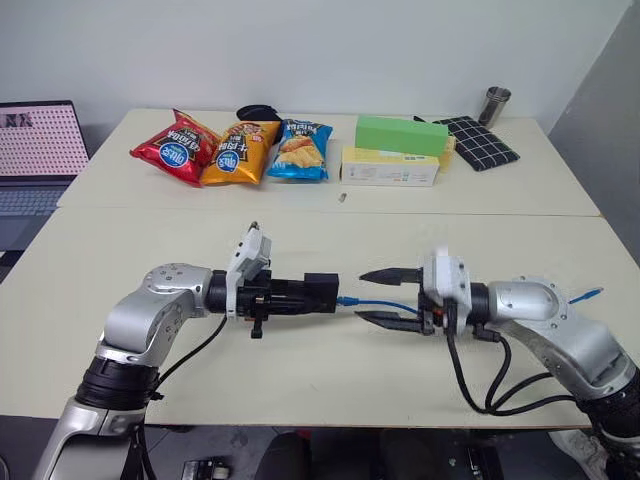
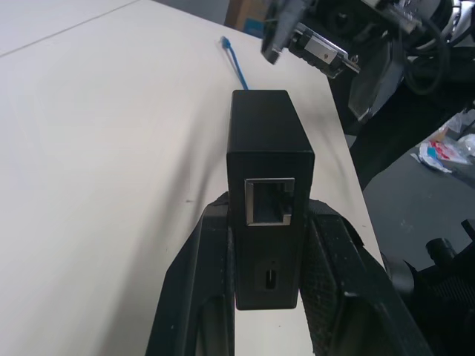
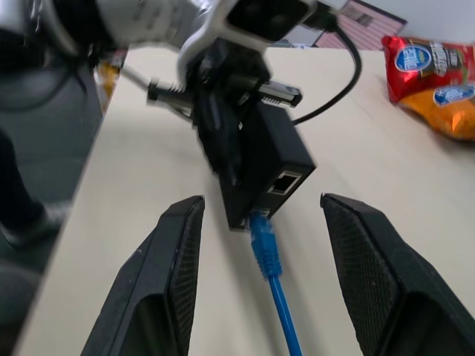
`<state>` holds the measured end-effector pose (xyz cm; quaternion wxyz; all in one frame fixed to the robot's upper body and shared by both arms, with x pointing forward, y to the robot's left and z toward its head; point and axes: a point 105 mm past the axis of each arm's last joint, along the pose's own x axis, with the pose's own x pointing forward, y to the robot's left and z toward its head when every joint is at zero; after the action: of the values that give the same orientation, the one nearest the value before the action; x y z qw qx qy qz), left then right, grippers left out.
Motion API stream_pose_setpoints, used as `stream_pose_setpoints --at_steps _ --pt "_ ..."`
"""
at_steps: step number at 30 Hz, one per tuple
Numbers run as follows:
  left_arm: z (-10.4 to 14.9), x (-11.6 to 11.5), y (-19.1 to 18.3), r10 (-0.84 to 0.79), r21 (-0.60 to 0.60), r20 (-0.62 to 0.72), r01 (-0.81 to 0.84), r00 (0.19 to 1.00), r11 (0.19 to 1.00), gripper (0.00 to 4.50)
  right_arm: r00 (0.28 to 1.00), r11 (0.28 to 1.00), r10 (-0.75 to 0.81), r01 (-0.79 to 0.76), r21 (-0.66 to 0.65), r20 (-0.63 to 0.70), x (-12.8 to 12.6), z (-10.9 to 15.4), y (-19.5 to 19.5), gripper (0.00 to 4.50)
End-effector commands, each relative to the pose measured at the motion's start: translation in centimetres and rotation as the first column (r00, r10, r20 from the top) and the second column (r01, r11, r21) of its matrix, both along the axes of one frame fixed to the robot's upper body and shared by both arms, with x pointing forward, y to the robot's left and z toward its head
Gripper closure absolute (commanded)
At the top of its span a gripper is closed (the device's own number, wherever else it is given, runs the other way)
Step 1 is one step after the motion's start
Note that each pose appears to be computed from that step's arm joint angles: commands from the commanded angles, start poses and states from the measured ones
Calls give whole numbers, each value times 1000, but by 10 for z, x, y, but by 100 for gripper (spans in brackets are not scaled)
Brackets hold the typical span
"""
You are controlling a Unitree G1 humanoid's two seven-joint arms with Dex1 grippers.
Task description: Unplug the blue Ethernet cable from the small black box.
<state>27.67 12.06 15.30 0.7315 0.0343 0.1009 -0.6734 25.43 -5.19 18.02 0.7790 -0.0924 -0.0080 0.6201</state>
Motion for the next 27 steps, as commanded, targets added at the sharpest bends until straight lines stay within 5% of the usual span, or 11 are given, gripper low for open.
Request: stream_pose_setpoints --at_steps 1,22,27 --pt "18 -3 -3 -38 -18 66 39 997 999 372 996 1000 -4 6 20 -95 -3 5 4 185" --pt "24 -6 -8 -56 -36 70 59 996 998 372 978 1000 18 -22 -17 -207 4 -16 8 185" --pt "24 -7 -9 -64 -35 70 67 995 997 372 979 999 19 -25 -26 -204 5 -16 8 280"
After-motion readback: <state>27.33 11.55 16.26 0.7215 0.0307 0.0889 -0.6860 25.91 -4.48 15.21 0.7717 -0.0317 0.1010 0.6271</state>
